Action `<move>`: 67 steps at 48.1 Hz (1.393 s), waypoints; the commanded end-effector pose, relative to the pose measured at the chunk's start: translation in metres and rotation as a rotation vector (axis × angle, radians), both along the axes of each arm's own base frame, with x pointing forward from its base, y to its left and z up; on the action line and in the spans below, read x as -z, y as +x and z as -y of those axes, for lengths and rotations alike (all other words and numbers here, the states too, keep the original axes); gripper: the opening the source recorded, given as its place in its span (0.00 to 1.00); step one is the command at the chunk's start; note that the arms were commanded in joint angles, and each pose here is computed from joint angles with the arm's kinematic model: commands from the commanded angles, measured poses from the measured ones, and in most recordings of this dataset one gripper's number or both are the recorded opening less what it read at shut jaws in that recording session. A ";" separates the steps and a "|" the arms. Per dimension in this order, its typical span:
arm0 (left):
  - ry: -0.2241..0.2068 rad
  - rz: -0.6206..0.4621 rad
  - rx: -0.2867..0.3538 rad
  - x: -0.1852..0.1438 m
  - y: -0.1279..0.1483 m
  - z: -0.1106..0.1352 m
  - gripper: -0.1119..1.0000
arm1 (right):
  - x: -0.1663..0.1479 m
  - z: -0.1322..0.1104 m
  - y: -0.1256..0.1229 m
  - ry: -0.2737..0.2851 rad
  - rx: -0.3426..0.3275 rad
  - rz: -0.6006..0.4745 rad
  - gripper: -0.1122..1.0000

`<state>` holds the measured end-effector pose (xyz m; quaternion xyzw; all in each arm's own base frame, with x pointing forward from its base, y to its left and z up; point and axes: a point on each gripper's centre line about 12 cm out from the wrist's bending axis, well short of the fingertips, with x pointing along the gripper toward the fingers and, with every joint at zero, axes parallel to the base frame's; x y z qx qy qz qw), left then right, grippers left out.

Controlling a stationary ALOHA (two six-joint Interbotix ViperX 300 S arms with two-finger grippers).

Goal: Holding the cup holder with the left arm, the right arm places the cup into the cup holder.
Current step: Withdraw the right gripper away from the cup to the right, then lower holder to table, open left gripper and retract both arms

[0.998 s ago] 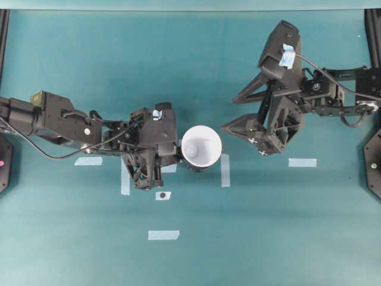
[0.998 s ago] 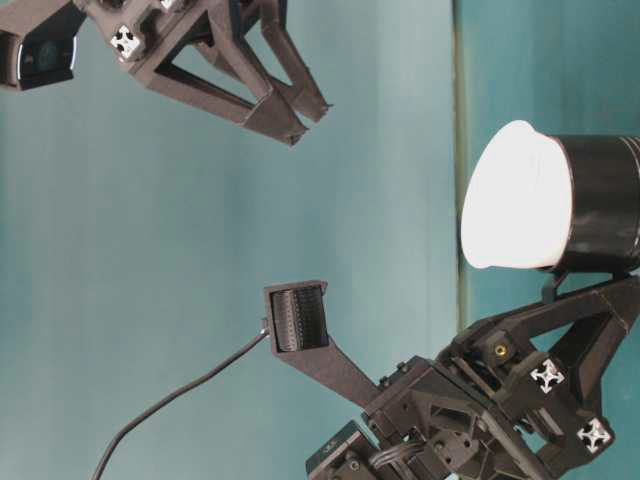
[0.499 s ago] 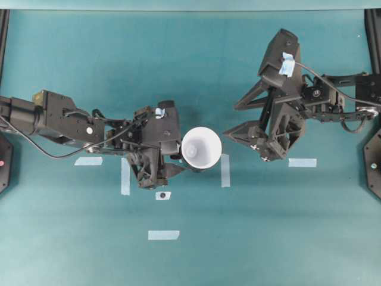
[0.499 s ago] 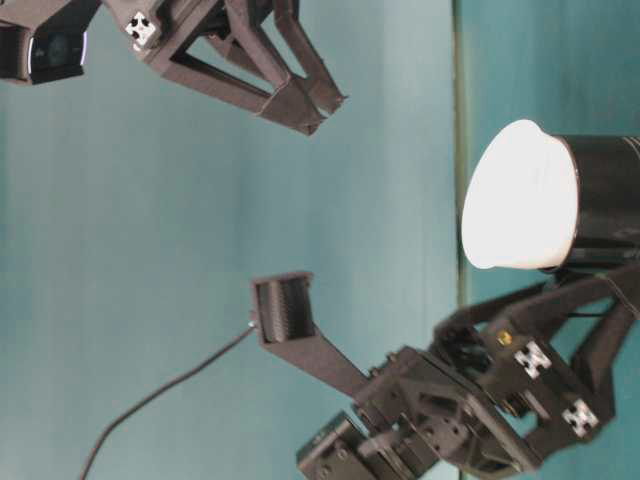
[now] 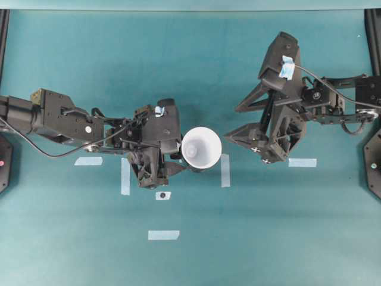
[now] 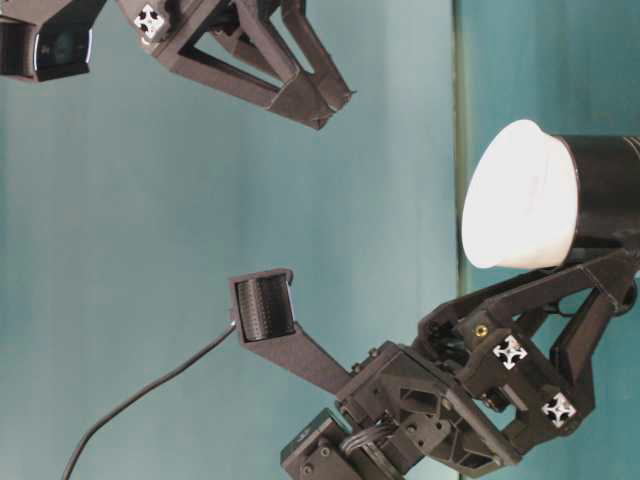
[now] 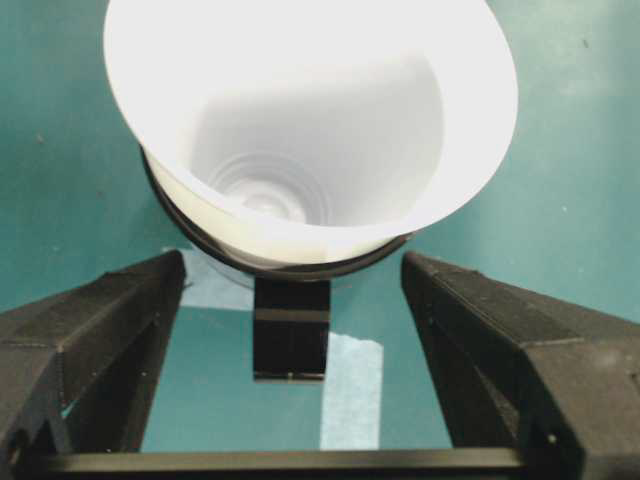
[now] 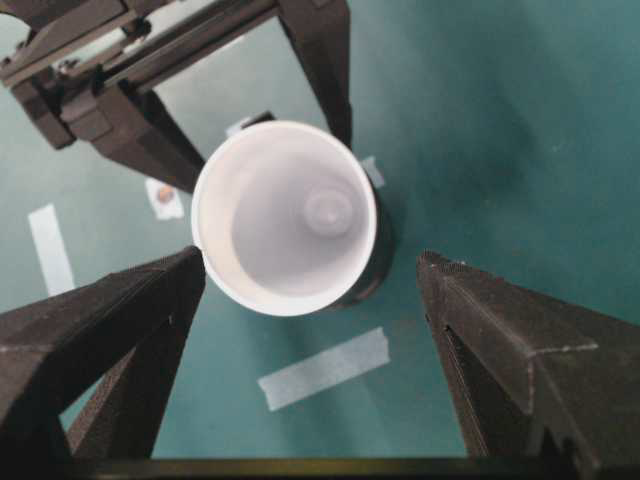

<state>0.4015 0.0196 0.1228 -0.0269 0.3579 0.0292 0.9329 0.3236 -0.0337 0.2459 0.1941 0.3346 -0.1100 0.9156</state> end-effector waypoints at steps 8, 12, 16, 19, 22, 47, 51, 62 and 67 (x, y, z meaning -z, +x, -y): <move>0.007 0.075 0.004 -0.033 0.002 0.001 0.92 | -0.013 -0.002 -0.004 0.001 0.000 0.057 0.94; 0.009 0.081 0.005 -0.041 -0.001 0.001 0.92 | -0.011 -0.004 -0.005 0.002 -0.005 0.051 0.94; 0.009 0.063 0.005 -0.042 -0.007 0.001 0.92 | -0.008 -0.006 -0.007 0.003 -0.009 0.043 0.94; 0.007 0.049 0.003 -0.043 -0.011 0.001 0.92 | -0.006 -0.007 -0.007 0.003 -0.012 0.039 0.94; 0.006 0.040 0.002 -0.045 -0.014 0.001 0.92 | -0.005 -0.007 -0.008 0.004 -0.014 0.036 0.94; 0.006 0.058 0.001 -0.058 -0.032 0.002 0.92 | -0.005 -0.009 -0.009 0.002 -0.019 0.037 0.94; 0.005 0.064 0.000 -0.060 -0.032 0.002 0.92 | -0.005 -0.009 -0.009 0.004 -0.019 0.037 0.94; 0.005 0.073 0.000 -0.063 -0.037 0.002 0.92 | -0.004 -0.009 -0.010 0.001 -0.020 0.032 0.94; 0.006 0.070 0.001 -0.063 -0.041 0.002 0.92 | -0.003 -0.009 -0.010 -0.006 -0.025 0.030 0.94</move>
